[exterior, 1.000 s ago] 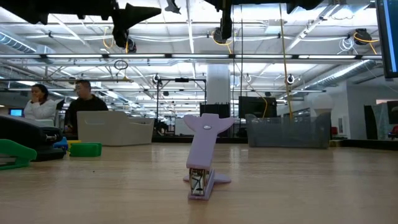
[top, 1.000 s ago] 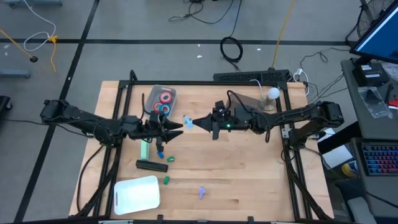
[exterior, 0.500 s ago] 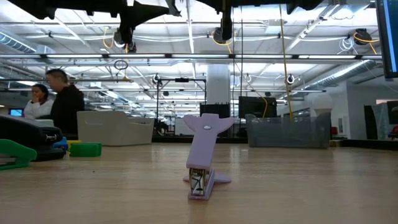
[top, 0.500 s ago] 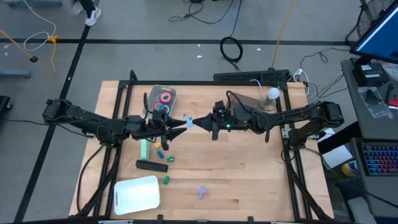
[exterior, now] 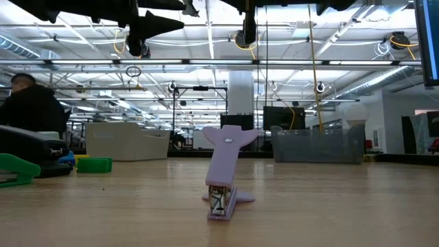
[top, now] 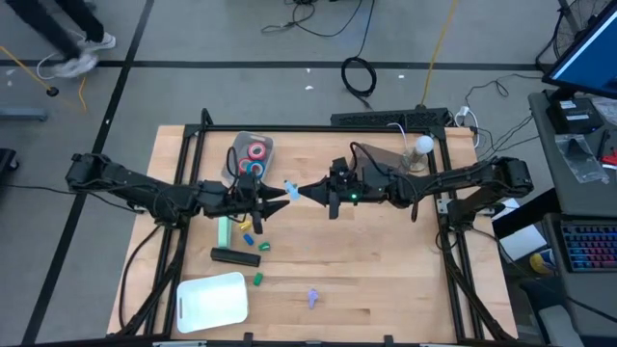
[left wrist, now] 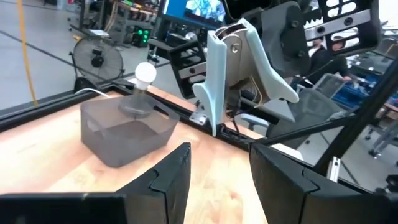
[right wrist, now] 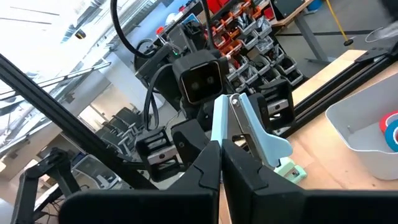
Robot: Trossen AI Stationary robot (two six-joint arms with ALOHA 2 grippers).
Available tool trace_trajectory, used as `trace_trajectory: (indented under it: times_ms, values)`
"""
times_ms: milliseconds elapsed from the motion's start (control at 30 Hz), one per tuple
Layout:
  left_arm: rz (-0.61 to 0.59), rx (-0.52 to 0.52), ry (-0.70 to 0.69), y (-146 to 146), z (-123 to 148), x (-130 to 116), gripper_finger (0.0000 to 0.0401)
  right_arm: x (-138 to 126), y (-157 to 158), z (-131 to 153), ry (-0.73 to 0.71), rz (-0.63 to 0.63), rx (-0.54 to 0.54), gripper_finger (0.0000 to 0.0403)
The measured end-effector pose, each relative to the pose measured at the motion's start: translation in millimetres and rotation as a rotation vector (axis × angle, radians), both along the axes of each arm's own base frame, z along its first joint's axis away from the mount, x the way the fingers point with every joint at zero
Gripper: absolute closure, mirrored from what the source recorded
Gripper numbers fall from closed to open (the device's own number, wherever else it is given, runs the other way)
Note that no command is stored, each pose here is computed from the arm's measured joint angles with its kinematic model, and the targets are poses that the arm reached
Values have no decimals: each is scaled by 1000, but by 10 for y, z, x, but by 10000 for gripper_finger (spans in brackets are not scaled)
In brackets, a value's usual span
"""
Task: Pick and place Stapler, Stapler remover, tape
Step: Put the light blue staple remover into the white bin
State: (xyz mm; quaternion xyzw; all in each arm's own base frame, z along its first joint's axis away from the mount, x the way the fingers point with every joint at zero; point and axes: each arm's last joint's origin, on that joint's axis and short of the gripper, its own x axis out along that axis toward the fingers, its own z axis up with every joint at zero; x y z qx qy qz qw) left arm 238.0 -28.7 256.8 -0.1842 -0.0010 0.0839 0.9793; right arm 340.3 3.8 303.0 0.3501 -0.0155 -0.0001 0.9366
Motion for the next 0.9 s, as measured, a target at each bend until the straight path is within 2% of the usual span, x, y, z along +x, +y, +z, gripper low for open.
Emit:
trace_trajectory:
  times_ms: [567,900]
  values:
    - [92,9,-17,87,16,3,233,0,5,-7,7,3,5,403]
    - [37,-2,-46,125,42,12,233,0,4,-5,6,1,5,403]
